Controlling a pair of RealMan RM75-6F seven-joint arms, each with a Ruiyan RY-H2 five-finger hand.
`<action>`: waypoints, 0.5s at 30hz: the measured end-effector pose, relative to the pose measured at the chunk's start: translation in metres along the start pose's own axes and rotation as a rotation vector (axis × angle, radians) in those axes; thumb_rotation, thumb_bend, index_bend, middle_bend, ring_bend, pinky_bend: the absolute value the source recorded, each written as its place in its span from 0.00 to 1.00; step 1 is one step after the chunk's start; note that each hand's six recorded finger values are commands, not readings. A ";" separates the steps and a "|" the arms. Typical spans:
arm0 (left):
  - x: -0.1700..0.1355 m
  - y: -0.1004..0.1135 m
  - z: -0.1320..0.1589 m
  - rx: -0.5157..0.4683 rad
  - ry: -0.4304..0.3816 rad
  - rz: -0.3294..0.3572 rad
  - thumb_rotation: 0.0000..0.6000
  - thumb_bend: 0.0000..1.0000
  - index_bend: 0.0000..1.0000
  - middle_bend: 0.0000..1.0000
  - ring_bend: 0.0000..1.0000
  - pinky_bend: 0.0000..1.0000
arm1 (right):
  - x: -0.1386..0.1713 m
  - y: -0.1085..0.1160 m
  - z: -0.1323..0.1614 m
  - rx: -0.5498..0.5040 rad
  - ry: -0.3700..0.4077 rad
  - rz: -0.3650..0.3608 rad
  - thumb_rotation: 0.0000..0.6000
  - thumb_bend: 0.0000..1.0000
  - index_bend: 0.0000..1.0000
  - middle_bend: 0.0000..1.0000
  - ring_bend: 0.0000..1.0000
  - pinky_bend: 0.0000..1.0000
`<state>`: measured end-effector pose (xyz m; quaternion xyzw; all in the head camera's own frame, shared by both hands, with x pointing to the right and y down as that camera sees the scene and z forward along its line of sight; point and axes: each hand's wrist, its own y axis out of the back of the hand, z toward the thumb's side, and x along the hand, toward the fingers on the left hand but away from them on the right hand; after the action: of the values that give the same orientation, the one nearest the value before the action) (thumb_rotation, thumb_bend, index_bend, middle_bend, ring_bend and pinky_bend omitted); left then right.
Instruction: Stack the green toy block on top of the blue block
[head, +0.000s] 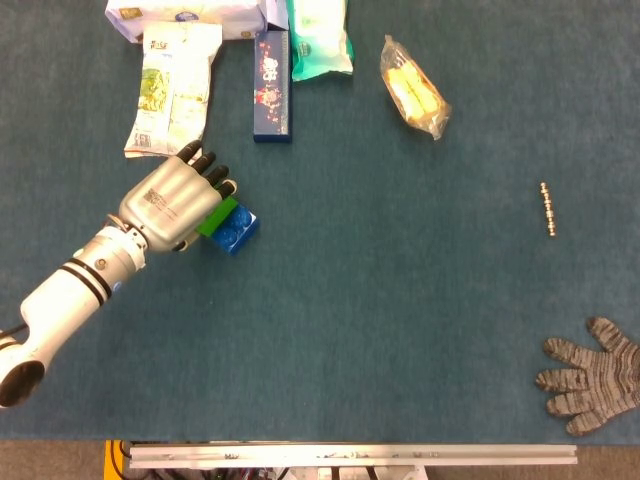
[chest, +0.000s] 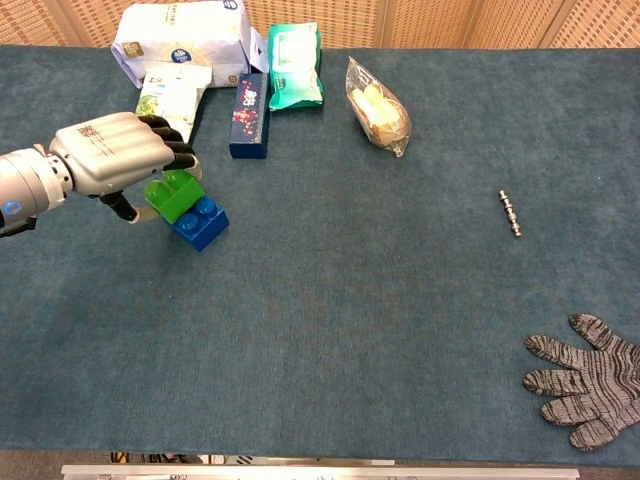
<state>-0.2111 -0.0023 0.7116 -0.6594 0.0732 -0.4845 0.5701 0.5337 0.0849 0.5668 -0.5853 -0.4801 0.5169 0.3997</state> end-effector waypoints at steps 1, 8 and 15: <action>0.000 0.000 0.000 0.001 0.001 0.000 1.00 0.29 0.40 0.24 0.17 0.13 | 0.000 0.000 0.000 0.000 0.000 -0.001 1.00 0.23 0.16 0.25 0.08 0.15; 0.000 -0.001 0.001 0.009 0.004 -0.003 1.00 0.29 0.40 0.25 0.17 0.13 | 0.000 0.000 -0.001 -0.001 -0.002 0.000 1.00 0.23 0.16 0.25 0.08 0.15; 0.001 -0.004 0.004 0.023 0.003 -0.009 1.00 0.29 0.40 0.25 0.17 0.13 | 0.000 0.000 -0.001 -0.002 -0.002 -0.001 1.00 0.23 0.16 0.25 0.08 0.15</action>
<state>-0.2099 0.0010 0.7154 -0.6525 0.0656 -0.4889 0.5753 0.5346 0.0853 0.5670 -0.5849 -0.4812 0.5169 0.3990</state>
